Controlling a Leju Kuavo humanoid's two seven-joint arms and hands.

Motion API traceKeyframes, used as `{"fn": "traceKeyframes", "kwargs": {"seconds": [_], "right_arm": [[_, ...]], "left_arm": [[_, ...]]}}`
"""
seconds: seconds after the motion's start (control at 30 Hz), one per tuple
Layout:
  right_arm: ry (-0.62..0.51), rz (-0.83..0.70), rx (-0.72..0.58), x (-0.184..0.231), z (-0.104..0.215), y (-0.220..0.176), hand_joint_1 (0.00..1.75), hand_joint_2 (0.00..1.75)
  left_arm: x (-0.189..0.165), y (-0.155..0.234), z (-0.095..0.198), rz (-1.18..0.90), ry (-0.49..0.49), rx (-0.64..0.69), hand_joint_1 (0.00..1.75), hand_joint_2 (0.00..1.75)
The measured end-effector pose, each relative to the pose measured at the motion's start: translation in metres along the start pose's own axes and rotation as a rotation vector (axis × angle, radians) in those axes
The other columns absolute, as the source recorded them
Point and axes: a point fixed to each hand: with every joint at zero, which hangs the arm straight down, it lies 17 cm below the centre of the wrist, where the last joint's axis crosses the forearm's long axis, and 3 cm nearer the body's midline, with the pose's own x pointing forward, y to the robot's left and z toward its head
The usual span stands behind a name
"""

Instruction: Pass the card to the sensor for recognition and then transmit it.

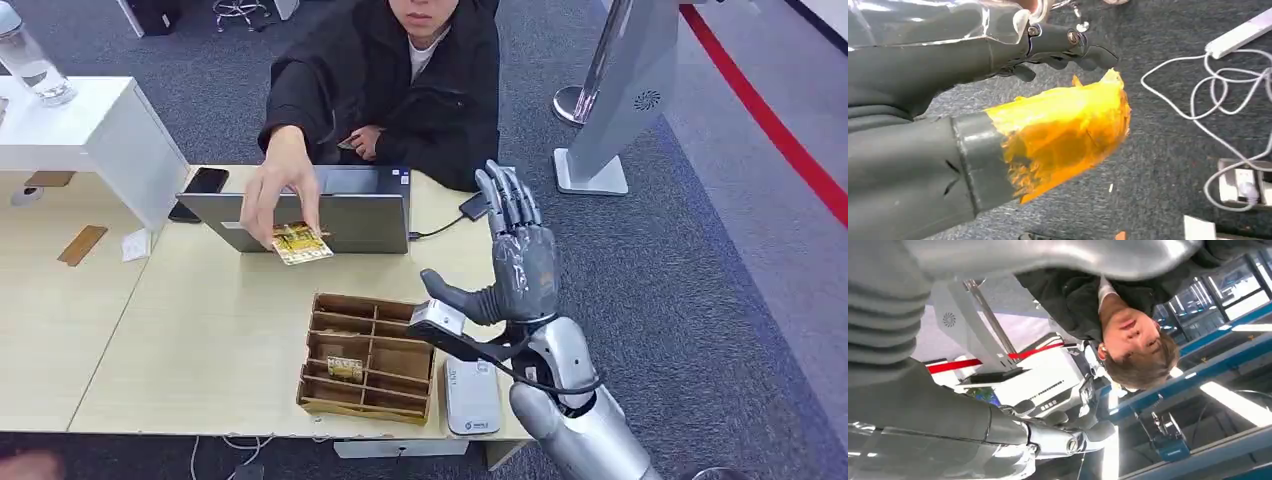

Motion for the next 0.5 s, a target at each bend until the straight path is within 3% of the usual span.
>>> {"fn": "traceKeyframes", "kwargs": {"seconds": [0.5], "right_arm": [[-0.03,-0.005,-0.009,0.026,0.007,-0.005,0.0,0.0]], "left_arm": [[-0.021,-0.002,0.006,0.002,0.035,-0.01,0.0,0.0]]}}
